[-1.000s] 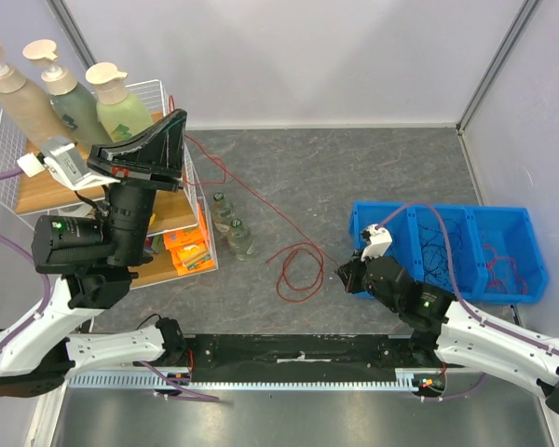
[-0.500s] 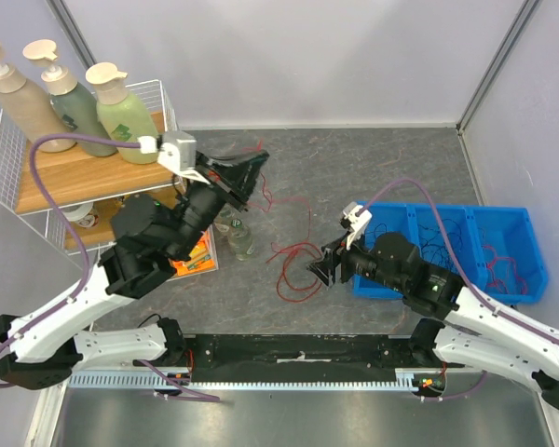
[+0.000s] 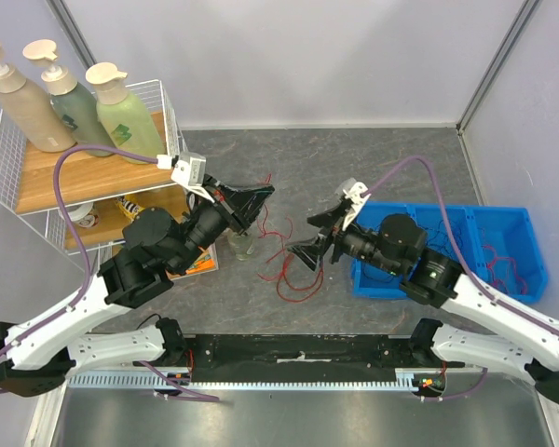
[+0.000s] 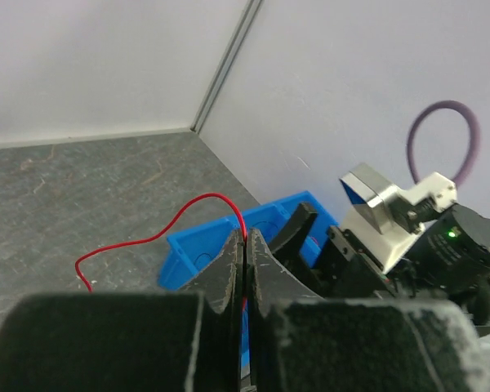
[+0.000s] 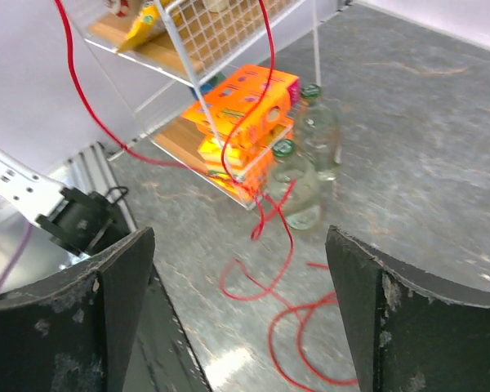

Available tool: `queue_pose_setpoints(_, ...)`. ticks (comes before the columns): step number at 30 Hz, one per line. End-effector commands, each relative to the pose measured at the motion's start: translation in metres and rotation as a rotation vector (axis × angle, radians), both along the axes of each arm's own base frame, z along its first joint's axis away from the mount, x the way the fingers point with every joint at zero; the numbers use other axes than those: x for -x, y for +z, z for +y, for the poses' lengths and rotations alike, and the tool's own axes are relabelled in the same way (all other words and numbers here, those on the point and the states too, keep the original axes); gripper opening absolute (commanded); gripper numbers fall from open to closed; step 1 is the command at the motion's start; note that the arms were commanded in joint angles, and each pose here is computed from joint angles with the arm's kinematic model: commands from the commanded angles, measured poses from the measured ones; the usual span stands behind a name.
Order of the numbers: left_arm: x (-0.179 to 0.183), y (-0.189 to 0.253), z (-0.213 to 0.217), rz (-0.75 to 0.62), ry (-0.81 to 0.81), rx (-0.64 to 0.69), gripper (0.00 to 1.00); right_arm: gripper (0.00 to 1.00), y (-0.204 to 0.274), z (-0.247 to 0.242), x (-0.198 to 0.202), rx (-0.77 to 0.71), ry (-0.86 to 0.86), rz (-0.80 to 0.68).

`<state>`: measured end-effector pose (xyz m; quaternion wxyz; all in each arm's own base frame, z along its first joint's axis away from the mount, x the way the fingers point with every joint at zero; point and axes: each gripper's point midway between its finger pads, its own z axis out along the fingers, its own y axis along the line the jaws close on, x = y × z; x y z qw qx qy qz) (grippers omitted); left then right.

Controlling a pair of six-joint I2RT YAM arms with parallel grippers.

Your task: Untangle the cables

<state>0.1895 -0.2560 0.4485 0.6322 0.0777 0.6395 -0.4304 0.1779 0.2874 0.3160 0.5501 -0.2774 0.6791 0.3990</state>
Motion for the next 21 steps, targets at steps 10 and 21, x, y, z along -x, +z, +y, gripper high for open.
queue_pose_setpoints(10,0.002,-0.01,-0.003,0.079,-0.018,0.065,0.02,0.81,0.058,0.056,0.004,-0.263,0.179,0.009)
queue_pose_setpoints(21,0.0,-0.012,-0.007,0.083,-0.018,0.061,0.02,0.75,0.047,0.072,0.014,-0.272,0.28,0.03)
